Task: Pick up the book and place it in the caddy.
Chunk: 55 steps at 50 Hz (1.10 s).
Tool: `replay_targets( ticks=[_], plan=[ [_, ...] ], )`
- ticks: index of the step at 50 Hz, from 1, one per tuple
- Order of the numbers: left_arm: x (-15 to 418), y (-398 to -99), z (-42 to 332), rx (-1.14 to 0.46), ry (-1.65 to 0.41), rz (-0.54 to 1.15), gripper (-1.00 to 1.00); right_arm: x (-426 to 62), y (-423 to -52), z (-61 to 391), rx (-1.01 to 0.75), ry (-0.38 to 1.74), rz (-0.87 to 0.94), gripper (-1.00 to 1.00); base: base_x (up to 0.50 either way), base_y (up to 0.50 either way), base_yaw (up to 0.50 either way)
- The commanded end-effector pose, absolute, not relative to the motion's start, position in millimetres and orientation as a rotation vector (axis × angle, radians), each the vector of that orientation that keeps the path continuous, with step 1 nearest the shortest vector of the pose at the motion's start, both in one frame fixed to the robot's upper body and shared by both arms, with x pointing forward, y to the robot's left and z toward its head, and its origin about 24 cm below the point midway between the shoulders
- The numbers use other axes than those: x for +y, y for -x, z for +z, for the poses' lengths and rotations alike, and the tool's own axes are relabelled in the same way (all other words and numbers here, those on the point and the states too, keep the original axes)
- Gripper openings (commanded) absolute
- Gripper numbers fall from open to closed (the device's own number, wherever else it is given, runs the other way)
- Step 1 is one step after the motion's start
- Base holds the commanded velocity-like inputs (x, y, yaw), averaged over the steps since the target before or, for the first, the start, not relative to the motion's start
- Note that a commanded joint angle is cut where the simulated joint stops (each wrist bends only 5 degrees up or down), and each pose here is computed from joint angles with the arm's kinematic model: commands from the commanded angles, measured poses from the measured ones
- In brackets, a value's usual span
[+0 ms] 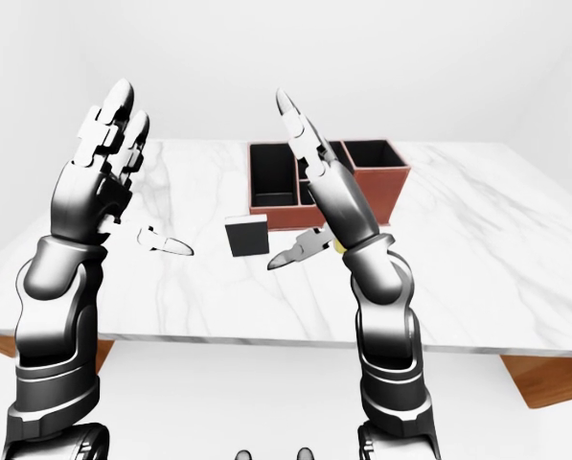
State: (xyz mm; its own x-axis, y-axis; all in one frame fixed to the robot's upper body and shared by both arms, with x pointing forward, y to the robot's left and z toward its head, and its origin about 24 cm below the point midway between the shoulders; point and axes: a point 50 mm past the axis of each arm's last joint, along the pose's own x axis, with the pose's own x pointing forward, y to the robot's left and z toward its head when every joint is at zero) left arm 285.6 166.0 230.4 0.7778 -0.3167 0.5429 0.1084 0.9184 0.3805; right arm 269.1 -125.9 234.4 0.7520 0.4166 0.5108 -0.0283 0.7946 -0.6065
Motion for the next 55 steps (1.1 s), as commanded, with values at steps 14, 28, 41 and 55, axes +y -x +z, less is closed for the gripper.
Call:
replay_targets(
  ticks=[14, 28, 41, 55],
  plan=[
    [164.8, -283.3, 229.9, -0.644, -0.346, -0.243, 1.00, -121.9, -265.9, 234.2, -0.690, 0.624, 0.273, 1.00, 0.06, 0.00, 0.00],
    [163.7, -283.0, 231.1, -0.651, -0.349, -0.237, 1.00, -122.0, -266.4, 232.3, -0.681, 0.626, 0.276, 1.00, 0.06, 0.00, 0.00],
    [164.0, -281.9, 231.5, -0.655, -0.349, -0.230, 1.00, -122.0, -263.1, 233.8, -0.691, 0.631, 0.282, 1.00, 0.06, 0.00, 0.00],
    [162.5, -279.3, 234.1, -0.672, -0.349, -0.234, 1.00, -122.5, -261.7, 233.2, -0.690, 0.631, 0.288, 1.00, 0.06, 0.00, 0.00]
  ],
)
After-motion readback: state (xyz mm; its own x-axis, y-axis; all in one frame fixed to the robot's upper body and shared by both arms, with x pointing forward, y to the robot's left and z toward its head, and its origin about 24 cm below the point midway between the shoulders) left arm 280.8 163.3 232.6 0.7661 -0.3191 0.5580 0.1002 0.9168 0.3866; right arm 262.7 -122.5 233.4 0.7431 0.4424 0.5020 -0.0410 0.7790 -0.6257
